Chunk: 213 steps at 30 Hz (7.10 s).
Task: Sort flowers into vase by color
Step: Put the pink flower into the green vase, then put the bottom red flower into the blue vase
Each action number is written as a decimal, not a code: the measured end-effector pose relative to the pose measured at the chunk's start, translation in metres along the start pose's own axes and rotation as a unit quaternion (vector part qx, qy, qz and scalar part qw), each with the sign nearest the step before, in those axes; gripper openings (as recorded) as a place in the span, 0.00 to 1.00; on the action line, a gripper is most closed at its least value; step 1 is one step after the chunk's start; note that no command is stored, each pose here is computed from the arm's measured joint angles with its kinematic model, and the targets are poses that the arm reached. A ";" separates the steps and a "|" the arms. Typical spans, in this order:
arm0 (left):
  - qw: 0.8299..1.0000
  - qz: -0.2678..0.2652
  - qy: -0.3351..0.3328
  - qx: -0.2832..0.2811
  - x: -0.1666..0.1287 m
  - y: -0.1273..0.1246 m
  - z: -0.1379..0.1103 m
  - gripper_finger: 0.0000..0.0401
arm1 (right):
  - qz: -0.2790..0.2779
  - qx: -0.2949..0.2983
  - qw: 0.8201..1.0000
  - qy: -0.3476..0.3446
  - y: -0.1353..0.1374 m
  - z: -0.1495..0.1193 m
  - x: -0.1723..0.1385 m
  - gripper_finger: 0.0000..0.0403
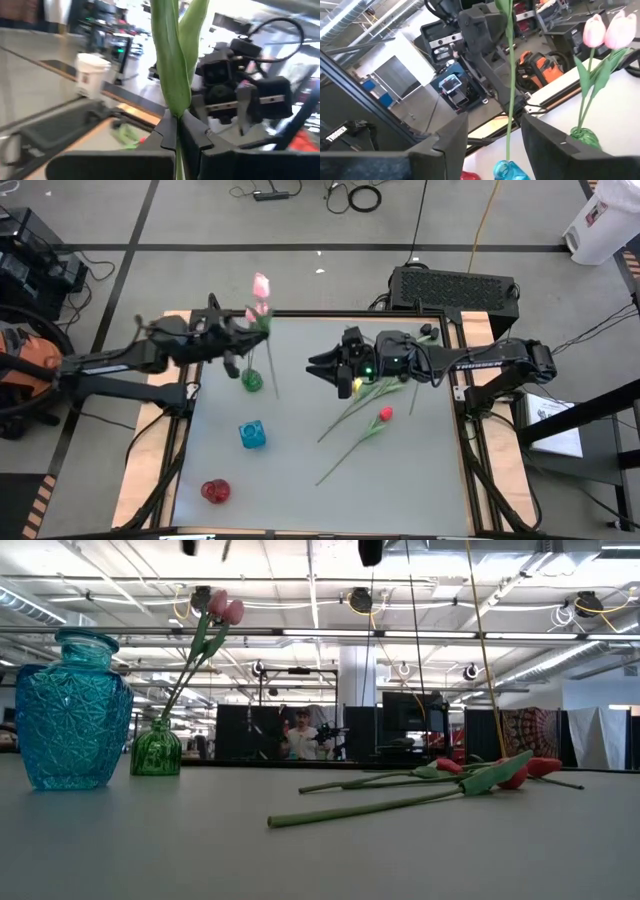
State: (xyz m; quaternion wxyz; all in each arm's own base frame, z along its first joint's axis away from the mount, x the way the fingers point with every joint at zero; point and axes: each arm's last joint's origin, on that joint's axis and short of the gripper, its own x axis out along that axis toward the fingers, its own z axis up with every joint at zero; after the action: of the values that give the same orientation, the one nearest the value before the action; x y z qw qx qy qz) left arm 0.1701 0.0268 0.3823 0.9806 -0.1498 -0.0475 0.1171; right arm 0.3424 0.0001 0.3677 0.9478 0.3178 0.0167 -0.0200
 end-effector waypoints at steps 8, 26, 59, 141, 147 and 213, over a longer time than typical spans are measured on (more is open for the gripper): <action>0.995 0.095 0.000 0.022 -0.050 0.009 0.006 0.01 | -0.020 -0.004 1.000 0.003 -0.010 0.004 0.000 0.44; 0.959 0.267 0.021 0.087 -0.087 0.031 -0.019 0.01 | -0.047 -0.017 0.999 0.019 -0.020 0.005 0.000 0.44; 0.936 0.328 0.035 0.126 -0.062 0.050 -0.081 0.01 | -0.056 -0.013 0.998 0.032 -0.022 0.002 -0.001 0.44; 0.920 0.373 0.059 0.108 -0.042 0.037 -0.130 0.01 | -0.066 -0.002 0.997 0.043 -0.024 0.000 -0.001 0.44; 0.933 0.341 0.064 0.097 -0.041 0.033 -0.130 0.04 | -0.066 -0.011 0.997 0.044 -0.024 0.000 -0.001 0.44; 0.991 -0.022 -0.124 0.049 -0.038 -0.017 0.005 0.41 | -0.456 0.378 0.760 0.268 -0.016 -0.097 -0.059 0.44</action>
State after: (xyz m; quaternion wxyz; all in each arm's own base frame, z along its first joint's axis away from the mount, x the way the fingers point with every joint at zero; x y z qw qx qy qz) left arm 0.1363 0.0031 0.3904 0.9757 -0.0852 -0.1658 0.1150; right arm 0.2809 0.0475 0.2836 0.5864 0.5978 0.4038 -0.3685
